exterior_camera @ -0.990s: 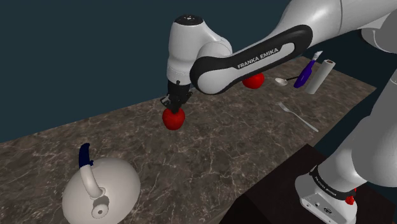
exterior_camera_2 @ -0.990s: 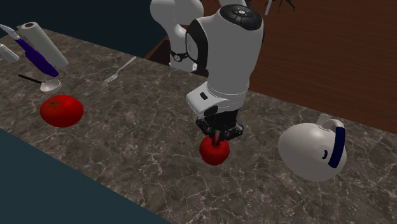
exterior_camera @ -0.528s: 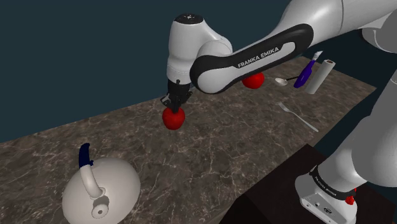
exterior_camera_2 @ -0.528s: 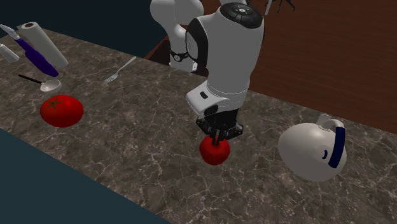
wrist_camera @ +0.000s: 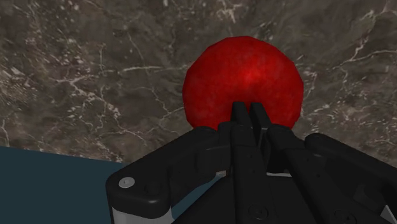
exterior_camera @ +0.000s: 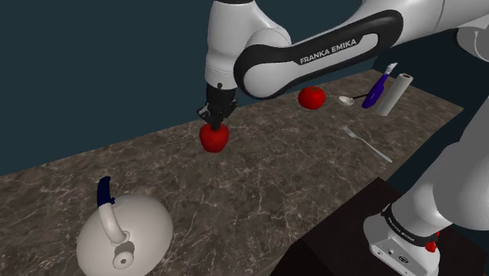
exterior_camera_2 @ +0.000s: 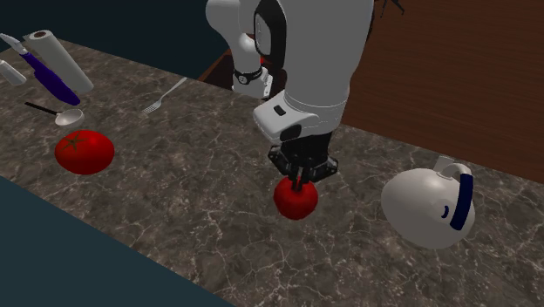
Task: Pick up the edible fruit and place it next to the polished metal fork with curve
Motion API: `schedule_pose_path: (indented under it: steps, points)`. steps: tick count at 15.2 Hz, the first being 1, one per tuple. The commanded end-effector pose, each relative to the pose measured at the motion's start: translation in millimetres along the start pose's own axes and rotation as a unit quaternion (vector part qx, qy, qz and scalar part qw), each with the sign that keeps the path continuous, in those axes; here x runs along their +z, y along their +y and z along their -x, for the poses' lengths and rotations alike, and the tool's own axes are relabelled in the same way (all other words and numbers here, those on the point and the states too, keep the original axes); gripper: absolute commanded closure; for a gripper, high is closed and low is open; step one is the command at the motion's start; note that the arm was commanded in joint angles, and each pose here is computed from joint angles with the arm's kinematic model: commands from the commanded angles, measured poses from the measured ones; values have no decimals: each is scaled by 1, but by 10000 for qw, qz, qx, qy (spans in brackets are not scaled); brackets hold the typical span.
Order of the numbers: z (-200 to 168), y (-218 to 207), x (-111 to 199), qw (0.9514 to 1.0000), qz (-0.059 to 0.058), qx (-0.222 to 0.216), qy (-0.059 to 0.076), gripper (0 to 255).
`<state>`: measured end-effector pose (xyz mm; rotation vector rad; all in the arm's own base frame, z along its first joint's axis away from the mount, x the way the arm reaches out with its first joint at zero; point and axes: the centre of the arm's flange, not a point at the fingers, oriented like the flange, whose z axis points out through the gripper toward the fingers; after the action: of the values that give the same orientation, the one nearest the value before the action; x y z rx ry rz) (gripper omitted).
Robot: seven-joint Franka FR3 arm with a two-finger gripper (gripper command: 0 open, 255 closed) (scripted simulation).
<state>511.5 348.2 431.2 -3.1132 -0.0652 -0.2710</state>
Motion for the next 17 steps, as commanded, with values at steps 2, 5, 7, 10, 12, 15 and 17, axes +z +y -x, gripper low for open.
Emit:
schedule_pose_path:
  steps: [2, 5, 7, 10, 12, 15, 17]
  points:
    - [-3, -1, -15, 10000, 0, 0, 0, 255]
    - [-6, -1, -31, 10000, 0, 0, 0, 255]
    - [-8, -1, -41, 10000, 0, 0, 0, 255]
    - [-11, -1, -57, 10000, 0, 0, 0, 255]
    - [-12, -2, -67, 10000, 0, 0, 0, 255]
    - [-15, -2, -83, 10000, 0, 0, 0, 255]
    - [-17, -2, -93, 10000, 0, 0, 0, 255]
